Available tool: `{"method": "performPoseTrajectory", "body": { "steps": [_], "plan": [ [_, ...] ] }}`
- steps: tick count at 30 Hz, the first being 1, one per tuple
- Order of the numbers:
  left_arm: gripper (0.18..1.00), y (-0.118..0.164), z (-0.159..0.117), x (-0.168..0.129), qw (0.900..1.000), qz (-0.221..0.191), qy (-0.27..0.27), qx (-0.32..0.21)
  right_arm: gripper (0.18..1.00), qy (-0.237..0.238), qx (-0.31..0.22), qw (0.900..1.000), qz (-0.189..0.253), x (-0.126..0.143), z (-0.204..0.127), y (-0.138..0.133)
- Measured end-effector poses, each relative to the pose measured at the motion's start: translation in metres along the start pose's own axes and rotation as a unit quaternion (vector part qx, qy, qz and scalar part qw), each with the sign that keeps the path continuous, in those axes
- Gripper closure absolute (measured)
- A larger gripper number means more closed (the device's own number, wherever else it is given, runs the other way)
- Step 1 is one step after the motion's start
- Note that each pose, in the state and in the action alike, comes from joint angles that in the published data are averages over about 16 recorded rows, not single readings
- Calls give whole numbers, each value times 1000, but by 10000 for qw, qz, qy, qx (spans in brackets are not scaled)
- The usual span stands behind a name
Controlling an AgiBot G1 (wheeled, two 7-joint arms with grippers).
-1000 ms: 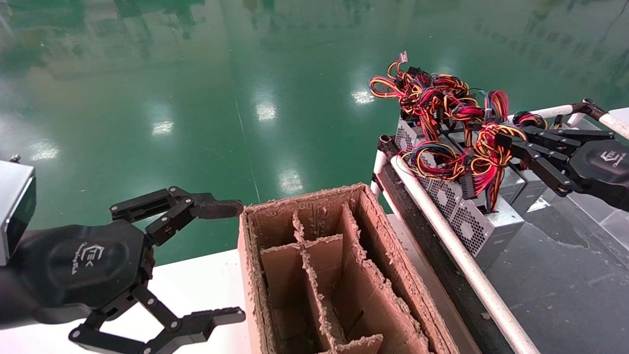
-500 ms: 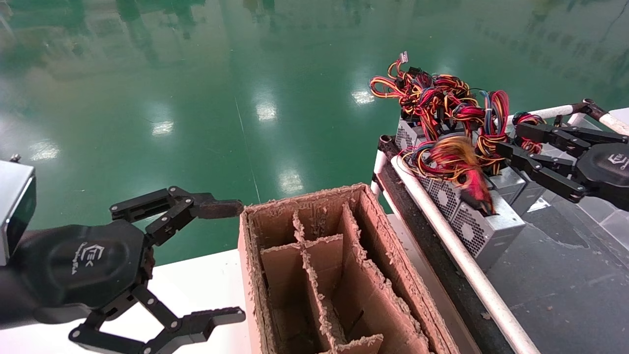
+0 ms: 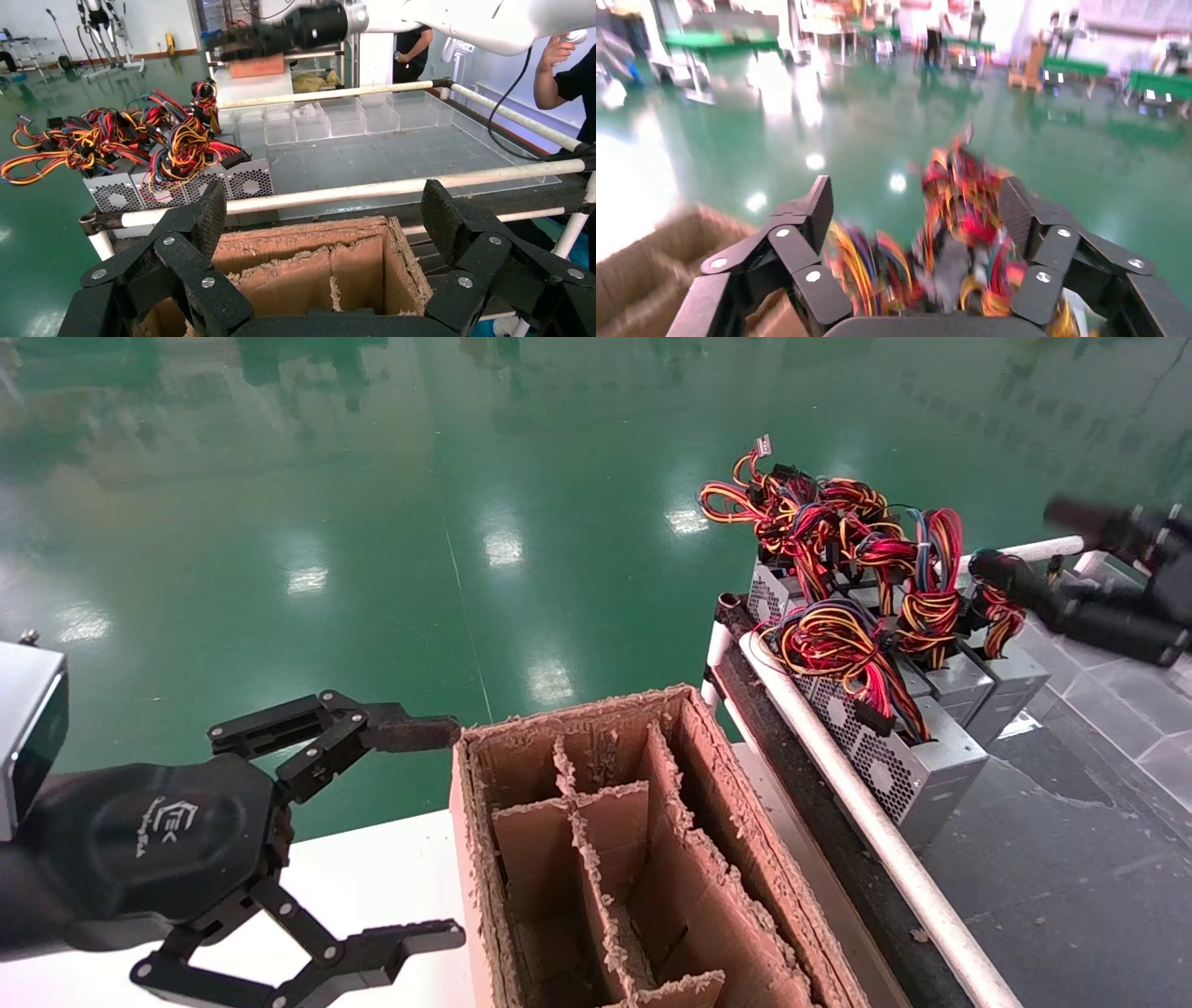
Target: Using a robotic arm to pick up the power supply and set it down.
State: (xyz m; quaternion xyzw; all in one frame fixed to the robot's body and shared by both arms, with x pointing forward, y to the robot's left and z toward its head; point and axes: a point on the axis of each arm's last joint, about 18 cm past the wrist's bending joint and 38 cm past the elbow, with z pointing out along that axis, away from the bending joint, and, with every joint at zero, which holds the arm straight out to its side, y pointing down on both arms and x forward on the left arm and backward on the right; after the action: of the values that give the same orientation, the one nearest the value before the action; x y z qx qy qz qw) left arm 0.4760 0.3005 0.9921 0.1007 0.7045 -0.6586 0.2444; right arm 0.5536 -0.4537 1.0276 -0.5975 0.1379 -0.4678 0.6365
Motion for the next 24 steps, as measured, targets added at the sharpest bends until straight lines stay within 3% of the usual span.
{"method": "performPoseTrajectory", "body": {
  "steps": [13,24],
  "plan": [
    [184,0,0,0,10000,-1,-1,1,233,-521,300,9982,73,-24,12,-14],
    [184,0,0,0,10000,-1,-1,1,182,-1156,311,9928,31,-56,22,-18]
  ]
}}
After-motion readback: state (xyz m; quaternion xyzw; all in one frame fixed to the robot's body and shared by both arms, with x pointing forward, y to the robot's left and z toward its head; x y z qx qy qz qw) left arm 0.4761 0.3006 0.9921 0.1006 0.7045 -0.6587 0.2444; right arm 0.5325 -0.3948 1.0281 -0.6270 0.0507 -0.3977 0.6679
